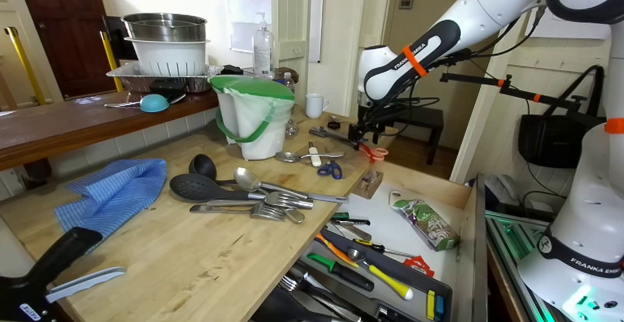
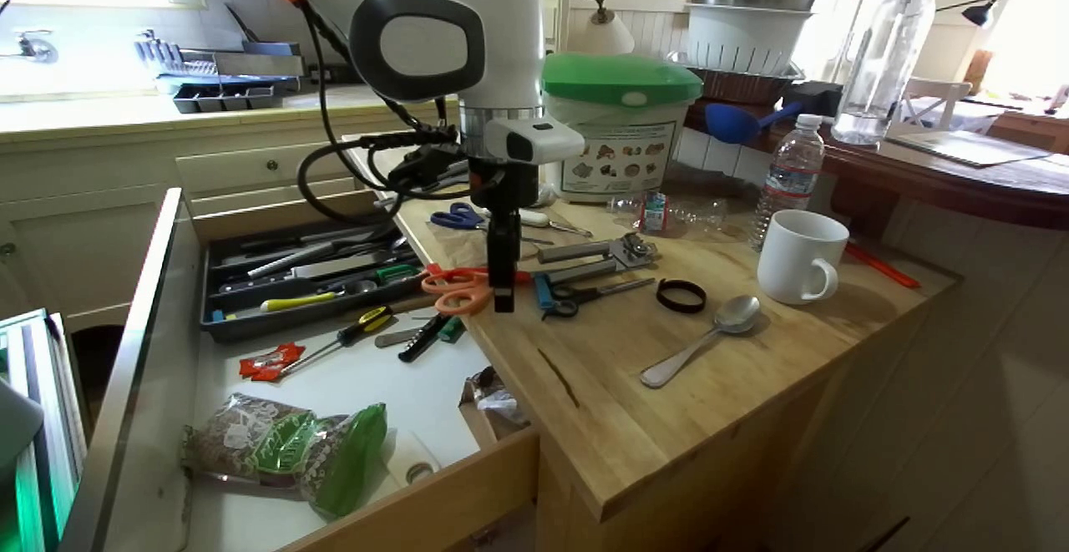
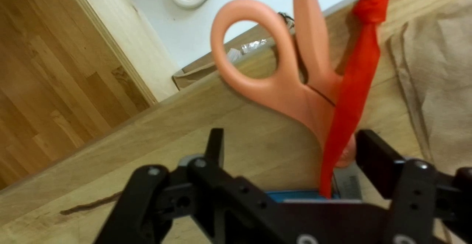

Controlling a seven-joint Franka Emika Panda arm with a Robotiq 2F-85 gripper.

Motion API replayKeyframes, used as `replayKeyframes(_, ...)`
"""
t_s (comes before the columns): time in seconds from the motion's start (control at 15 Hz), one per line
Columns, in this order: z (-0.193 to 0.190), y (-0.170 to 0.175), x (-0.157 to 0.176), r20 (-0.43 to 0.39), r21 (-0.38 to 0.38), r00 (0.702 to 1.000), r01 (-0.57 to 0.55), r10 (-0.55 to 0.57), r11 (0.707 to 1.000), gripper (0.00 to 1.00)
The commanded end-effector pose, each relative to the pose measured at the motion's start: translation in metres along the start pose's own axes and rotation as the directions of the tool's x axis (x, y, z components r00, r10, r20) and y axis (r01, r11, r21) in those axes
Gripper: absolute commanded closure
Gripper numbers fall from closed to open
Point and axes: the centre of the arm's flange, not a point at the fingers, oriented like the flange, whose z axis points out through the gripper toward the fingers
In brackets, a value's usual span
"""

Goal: Place the peach scissors inside the open cabinet drawer

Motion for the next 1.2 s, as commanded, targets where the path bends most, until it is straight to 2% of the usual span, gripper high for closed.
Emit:
replayKeyframes(0.0, 0.008, -0.003, 0.002, 0.006, 0.021, 0.996, 0.089, -0.089, 0.996, 0.25)
replayKeyframes(0.07, 0.007, -0.005, 0.003, -0.002, 0.03, 0.992, 0.124, -0.124, 0.992, 0.37)
replayKeyframes(0.2, 0.005, -0.01, 0.003, -0.013, 0.054, 0.985, 0.172, -0.172, 0.984, 0.4)
replayKeyframes(0.27, 0.006, -0.011, 0.003, -0.016, 0.071, 0.983, 0.184, -0.184, 0.98, 0.34)
replayKeyframes(0.33, 0.006, -0.01, 0.003, -0.014, 0.083, 0.981, 0.193, -0.193, 0.978, 0.18)
replayKeyframes(0.4, 0.007, -0.008, 0.003, -0.012, 0.098, 0.979, 0.204, -0.204, 0.974, 0.16)
replayKeyframes(0.47, 0.007, -0.004, 0.004, -0.012, 0.116, 0.978, 0.209, -0.209, 0.971, 0.24)
replayKeyframes(0.6, 0.01, 0.001, 0.005, -0.008, 0.15, 0.976, 0.215, -0.216, 0.965, 0.49)
replayKeyframes(0.67, 0.01, 0.003, 0.005, -0.009, 0.163, 0.976, 0.218, -0.219, 0.962, 0.5)
replayKeyframes(0.73, 0.009, 0.005, 0.006, -0.013, 0.171, 0.975, 0.221, -0.222, 0.96, 0.56)
replayKeyframes(1.07, 0.005, 0.006, 0.008, -0.022, 0.196, 0.972, 0.233, -0.234, 0.952, 0.95)
replayKeyframes(1.13, 0.004, 0.006, 0.009, -0.022, 0.197, 0.972, 0.235, -0.235, 0.952, 0.97)
